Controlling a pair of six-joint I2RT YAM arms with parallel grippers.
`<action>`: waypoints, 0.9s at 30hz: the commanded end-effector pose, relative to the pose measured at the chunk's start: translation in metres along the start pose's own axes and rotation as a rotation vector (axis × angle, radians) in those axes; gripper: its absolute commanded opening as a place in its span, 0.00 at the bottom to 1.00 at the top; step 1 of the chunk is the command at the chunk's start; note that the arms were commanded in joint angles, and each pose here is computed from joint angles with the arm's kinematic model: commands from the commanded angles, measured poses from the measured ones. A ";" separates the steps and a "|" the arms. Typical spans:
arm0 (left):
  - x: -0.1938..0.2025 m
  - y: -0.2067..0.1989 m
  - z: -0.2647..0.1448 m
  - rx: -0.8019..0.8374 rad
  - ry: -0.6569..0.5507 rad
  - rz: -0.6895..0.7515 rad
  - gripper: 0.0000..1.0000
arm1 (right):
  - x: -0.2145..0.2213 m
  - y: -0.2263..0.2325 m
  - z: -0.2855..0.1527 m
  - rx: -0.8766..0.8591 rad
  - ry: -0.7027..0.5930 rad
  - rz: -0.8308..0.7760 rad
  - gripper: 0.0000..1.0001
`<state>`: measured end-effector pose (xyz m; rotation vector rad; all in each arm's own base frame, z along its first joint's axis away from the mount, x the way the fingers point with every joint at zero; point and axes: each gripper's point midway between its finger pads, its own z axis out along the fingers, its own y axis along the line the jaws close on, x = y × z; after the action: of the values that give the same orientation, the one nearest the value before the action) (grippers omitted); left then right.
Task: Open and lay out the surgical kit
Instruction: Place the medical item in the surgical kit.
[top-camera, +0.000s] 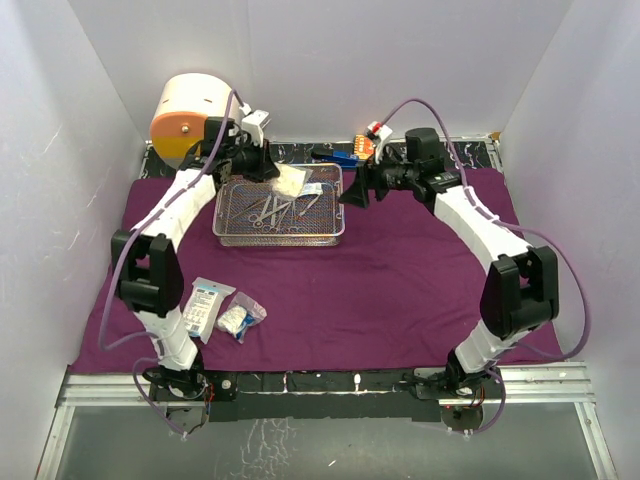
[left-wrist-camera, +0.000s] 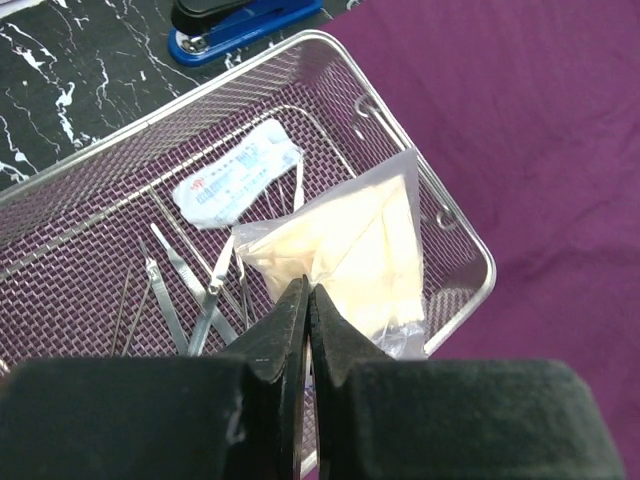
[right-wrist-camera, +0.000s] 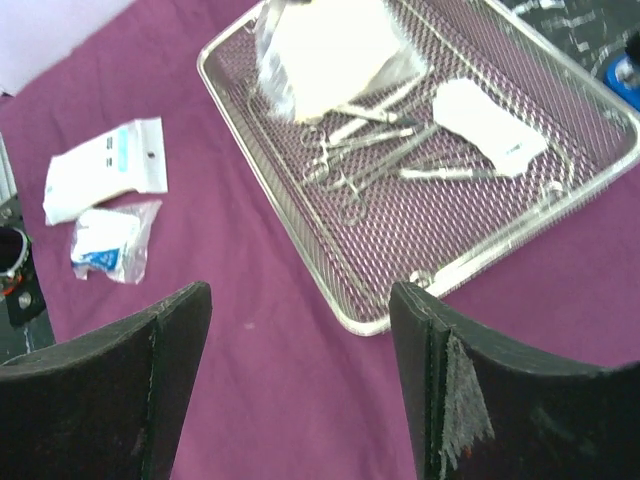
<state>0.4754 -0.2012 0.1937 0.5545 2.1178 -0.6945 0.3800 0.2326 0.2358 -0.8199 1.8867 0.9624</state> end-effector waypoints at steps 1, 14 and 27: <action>-0.008 -0.030 -0.043 0.041 -0.059 0.086 0.00 | -0.053 0.019 0.027 -0.058 -0.113 -0.026 0.73; 0.042 -0.070 -0.103 0.076 -0.031 0.161 0.00 | -0.020 0.070 0.116 -0.303 0.018 0.101 0.75; 0.087 -0.077 -0.121 0.058 0.020 0.123 0.00 | 0.011 0.119 0.141 -0.545 0.101 0.144 0.22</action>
<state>0.3250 -0.1691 0.2024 0.7042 2.0832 -0.6783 0.3365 0.3947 0.1819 -0.9800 1.9610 1.5294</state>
